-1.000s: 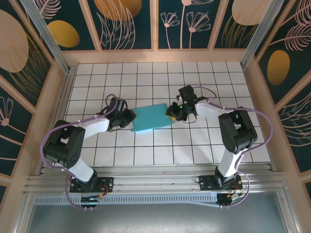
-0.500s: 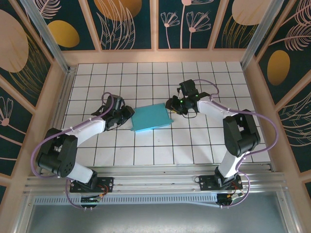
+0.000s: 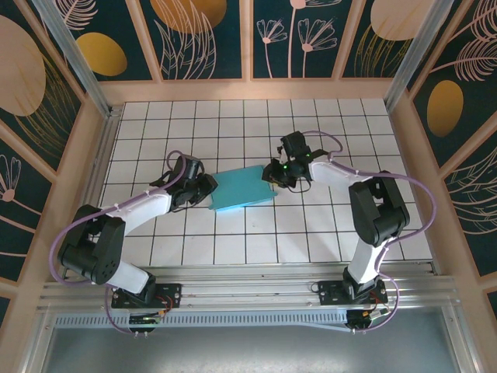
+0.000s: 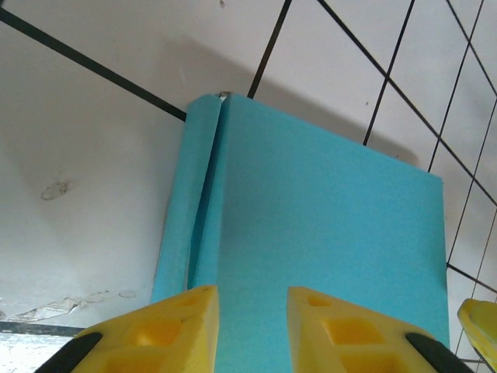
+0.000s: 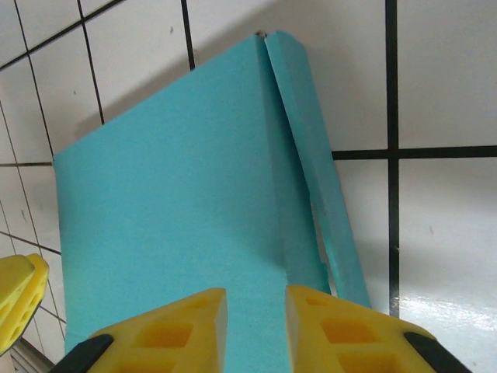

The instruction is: Fold the paper box

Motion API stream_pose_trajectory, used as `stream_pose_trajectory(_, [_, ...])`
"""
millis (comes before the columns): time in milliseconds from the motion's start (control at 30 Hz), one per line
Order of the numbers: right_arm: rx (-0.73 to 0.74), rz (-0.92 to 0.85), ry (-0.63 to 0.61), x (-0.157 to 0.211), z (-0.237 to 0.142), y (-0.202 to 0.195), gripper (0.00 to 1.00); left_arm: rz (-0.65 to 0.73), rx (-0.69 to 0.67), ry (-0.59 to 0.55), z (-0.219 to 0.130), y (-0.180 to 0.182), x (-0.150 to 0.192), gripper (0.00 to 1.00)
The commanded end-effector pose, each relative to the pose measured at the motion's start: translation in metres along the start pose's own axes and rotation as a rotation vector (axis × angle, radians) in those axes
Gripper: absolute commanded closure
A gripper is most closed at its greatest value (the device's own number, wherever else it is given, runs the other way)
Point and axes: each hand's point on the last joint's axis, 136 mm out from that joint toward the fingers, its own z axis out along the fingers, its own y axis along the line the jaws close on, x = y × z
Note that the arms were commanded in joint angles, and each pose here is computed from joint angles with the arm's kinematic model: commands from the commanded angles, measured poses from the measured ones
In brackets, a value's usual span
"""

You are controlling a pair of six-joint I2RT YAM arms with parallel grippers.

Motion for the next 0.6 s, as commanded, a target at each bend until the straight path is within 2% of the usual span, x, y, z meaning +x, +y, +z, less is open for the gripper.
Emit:
stream_pose_trajectory(0, [-0.011, -0.005, 0.035, 0.01, 0.01, 0.0, 0.75, -0.022, -0.019, 0.036, 0.011, 0.009, 0.012, 0.73])
stream_pose_trajectory(300, [-0.018, 0.008, 0.059, 0.024, 0.025, -0.002, 0.79, -0.019, -0.01, 0.032, 0.02, 0.006, 0.012, 0.79])
stream_pose_trajectory(567, [0.0, 0.002, 0.034, 0.022, 0.018, -0.002, 0.79, 0.003, -0.031, -0.005, 0.014, 0.003, 0.003, 0.79])
